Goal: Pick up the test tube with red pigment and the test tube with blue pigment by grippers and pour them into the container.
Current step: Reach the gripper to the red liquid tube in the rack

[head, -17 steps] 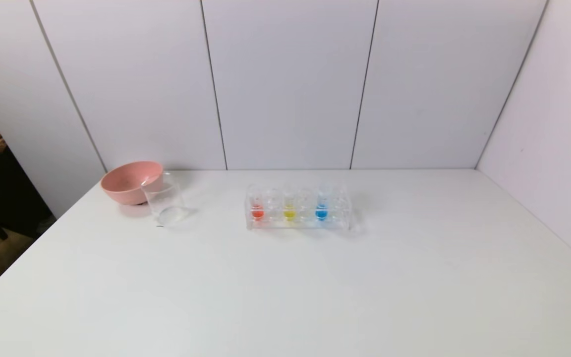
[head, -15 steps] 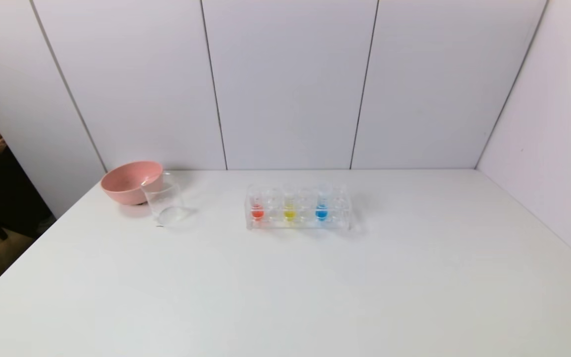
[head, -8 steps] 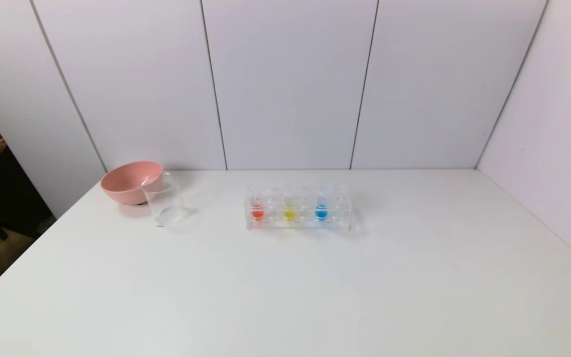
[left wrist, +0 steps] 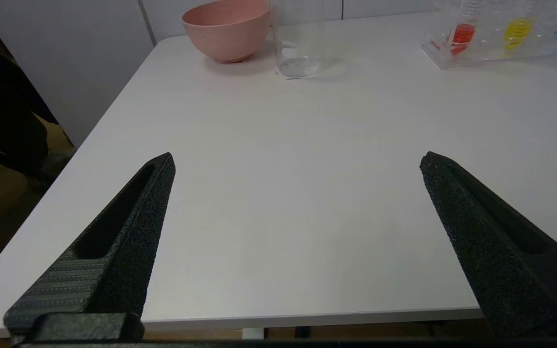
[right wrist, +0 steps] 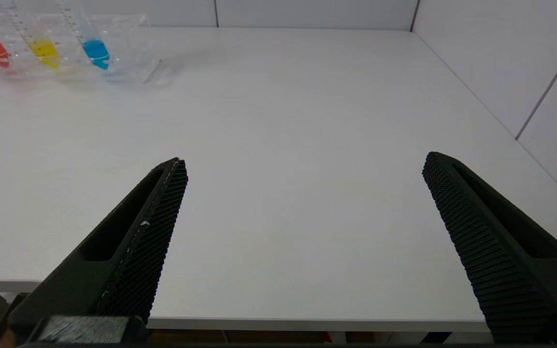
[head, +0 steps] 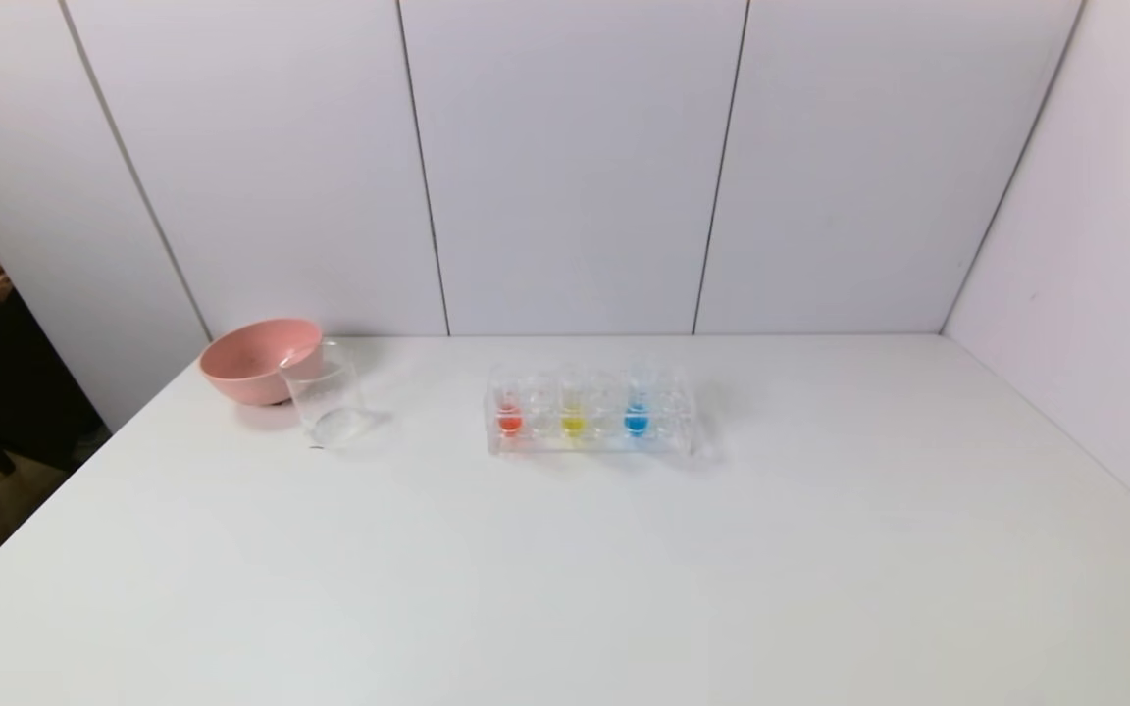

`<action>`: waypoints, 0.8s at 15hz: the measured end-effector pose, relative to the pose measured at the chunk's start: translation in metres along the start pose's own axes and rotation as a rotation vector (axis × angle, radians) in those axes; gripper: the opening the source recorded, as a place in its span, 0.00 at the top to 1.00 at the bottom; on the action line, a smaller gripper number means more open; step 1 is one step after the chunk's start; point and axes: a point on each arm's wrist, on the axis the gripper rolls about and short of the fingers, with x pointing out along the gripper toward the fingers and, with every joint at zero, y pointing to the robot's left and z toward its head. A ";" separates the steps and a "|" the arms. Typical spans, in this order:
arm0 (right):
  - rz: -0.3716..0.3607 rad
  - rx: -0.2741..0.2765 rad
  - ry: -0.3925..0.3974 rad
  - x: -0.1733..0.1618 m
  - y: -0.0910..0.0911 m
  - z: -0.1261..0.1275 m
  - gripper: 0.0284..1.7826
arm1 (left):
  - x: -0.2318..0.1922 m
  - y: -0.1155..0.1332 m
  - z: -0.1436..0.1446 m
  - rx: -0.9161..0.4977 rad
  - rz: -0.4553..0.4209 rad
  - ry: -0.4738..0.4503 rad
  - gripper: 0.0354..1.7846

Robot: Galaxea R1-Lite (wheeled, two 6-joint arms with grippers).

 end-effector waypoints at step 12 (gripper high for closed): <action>0.000 0.000 0.000 0.000 0.000 0.000 0.00 | -0.014 0.006 0.132 0.013 -0.065 -0.050 0.01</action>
